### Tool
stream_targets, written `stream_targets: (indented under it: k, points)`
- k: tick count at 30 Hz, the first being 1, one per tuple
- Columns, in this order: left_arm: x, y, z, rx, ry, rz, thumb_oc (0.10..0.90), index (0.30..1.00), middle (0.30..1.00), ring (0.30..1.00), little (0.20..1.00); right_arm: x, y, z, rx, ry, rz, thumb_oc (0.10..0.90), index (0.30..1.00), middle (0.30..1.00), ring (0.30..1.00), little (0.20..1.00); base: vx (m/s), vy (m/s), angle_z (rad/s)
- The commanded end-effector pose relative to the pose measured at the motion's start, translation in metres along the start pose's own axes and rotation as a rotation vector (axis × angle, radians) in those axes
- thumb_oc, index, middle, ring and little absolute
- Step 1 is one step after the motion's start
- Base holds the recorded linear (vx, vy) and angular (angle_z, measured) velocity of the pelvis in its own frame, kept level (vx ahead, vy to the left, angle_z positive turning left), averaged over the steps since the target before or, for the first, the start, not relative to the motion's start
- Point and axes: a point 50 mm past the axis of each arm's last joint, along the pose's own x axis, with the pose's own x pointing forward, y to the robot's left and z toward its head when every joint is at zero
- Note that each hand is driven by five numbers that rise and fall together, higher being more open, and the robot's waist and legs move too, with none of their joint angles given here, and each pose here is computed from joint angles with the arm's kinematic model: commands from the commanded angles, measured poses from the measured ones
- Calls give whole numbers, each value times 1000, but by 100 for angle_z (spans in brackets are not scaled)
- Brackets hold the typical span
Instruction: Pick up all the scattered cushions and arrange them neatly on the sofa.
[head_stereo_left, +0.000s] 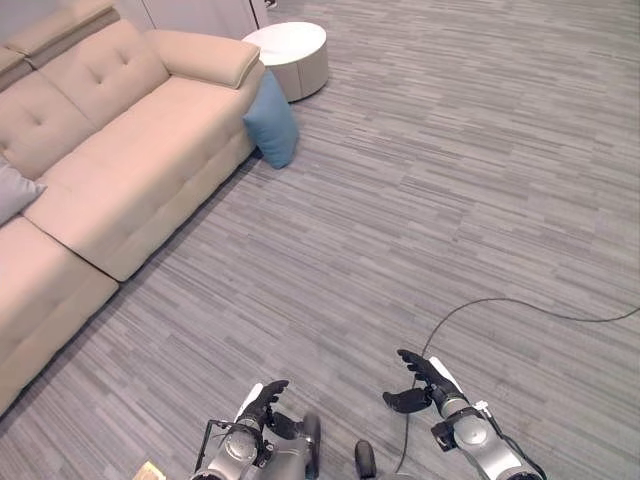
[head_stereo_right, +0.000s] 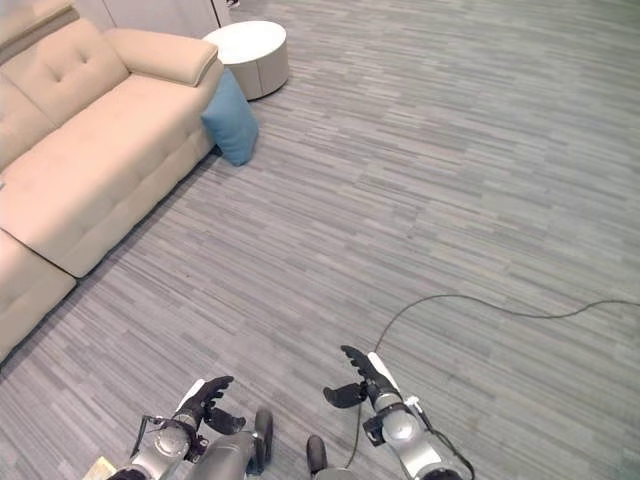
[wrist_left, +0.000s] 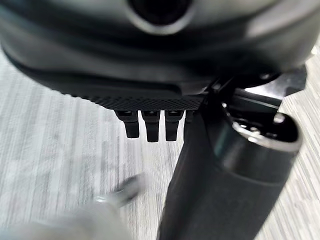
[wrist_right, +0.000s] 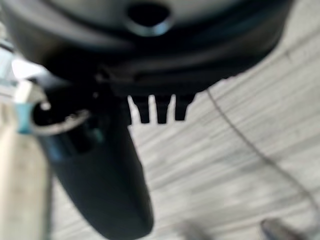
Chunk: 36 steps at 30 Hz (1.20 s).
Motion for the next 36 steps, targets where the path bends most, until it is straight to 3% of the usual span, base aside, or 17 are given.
stream_targets:
  k: [1,6,14,19,25,30,36]
  points:
    - [-9,1,-30,101,94,29,800,900,900,900,900,-2,6,5,31,-45,-31,800,900,900,900,900,622,33,-130]
    - [-10,19,-39,116,136,88,800,900,900,900,900,-1,13,-7,125,34,-24,800,900,900,900,900,530,53,-57]
    - [-6,4,-30,319,88,-14,800,900,900,900,900,-11,0,-48,81,202,-57,800,900,900,900,900,661,-73,19]
    - [-6,-7,-23,259,58,-34,800,900,900,900,900,-19,-6,-68,98,269,-69,800,900,900,900,900,561,-314,42]
    - [-2,-9,-9,156,24,-31,800,900,900,900,900,-9,-18,-51,95,229,-102,800,900,900,900,900,399,-443,62]
    - [-19,-12,-52,-21,193,4,800,900,900,900,900,-5,-13,-41,67,188,-77,800,900,900,900,900,561,-90,-59]
    - [-44,-6,-103,-75,405,36,800,900,900,900,900,0,1,-28,41,156,-34,800,900,900,900,900,596,-60,-68]
